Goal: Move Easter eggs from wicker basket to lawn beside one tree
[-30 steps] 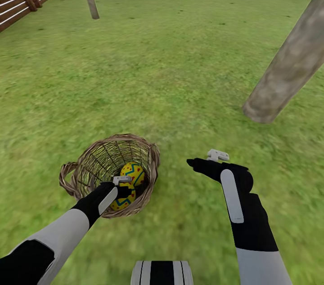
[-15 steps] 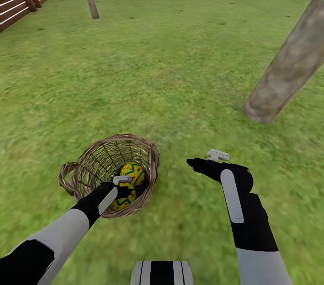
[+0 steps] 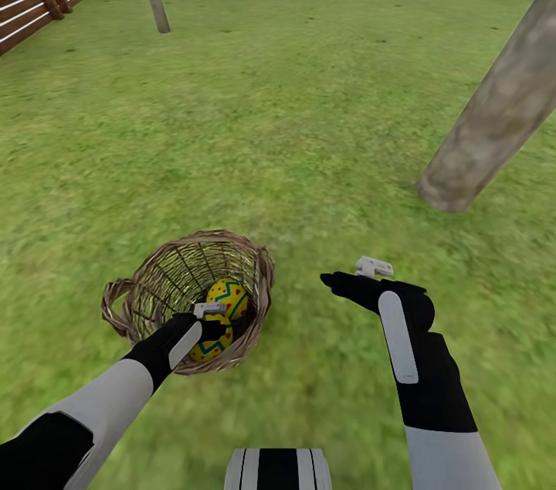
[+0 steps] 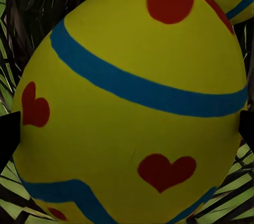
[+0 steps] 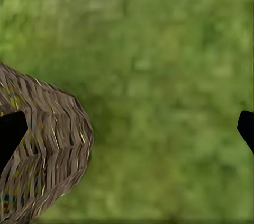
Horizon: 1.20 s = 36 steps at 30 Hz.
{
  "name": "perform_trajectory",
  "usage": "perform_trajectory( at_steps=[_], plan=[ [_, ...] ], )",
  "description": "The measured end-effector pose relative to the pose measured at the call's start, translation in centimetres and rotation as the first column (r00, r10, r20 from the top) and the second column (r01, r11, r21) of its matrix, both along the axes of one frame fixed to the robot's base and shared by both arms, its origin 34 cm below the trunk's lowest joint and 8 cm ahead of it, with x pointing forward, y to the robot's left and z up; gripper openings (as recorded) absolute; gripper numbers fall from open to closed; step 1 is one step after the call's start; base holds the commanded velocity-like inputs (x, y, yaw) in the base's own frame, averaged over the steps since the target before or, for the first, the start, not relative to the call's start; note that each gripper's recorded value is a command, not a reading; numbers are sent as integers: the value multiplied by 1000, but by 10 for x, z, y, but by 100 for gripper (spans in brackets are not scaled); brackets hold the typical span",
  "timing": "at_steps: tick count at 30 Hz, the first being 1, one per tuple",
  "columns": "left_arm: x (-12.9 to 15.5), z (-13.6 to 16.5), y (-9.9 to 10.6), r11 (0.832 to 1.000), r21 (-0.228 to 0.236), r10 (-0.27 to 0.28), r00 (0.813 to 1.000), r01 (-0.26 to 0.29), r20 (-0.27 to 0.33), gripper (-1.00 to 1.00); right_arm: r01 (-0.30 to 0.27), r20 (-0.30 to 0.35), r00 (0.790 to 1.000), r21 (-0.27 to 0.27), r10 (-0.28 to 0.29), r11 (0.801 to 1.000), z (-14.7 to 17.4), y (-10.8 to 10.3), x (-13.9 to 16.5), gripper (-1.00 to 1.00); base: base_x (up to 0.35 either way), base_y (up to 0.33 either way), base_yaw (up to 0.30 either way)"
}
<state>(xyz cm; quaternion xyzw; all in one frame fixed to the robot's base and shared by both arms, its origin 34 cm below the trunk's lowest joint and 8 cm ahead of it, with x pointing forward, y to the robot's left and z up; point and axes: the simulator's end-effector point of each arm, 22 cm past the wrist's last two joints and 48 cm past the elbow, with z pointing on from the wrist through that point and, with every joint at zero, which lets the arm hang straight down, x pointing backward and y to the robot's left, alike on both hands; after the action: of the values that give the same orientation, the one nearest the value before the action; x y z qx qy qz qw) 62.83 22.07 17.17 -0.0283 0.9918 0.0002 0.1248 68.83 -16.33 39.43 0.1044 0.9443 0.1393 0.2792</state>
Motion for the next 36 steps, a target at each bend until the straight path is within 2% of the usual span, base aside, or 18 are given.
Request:
perform_trajectory(
  at_steps=[19,36],
  plan=[
    [0,0,0,1000,-1,0,1000,0,0,-100,-2,0,1000,0,2,1000,0,1,0,100,0,0,0],
    [6,14,2,1000,-1,14,1000,-14,18,-100,-2,28,1000,0,2,1000,18,1,3,100,0,0,0]
  ],
)
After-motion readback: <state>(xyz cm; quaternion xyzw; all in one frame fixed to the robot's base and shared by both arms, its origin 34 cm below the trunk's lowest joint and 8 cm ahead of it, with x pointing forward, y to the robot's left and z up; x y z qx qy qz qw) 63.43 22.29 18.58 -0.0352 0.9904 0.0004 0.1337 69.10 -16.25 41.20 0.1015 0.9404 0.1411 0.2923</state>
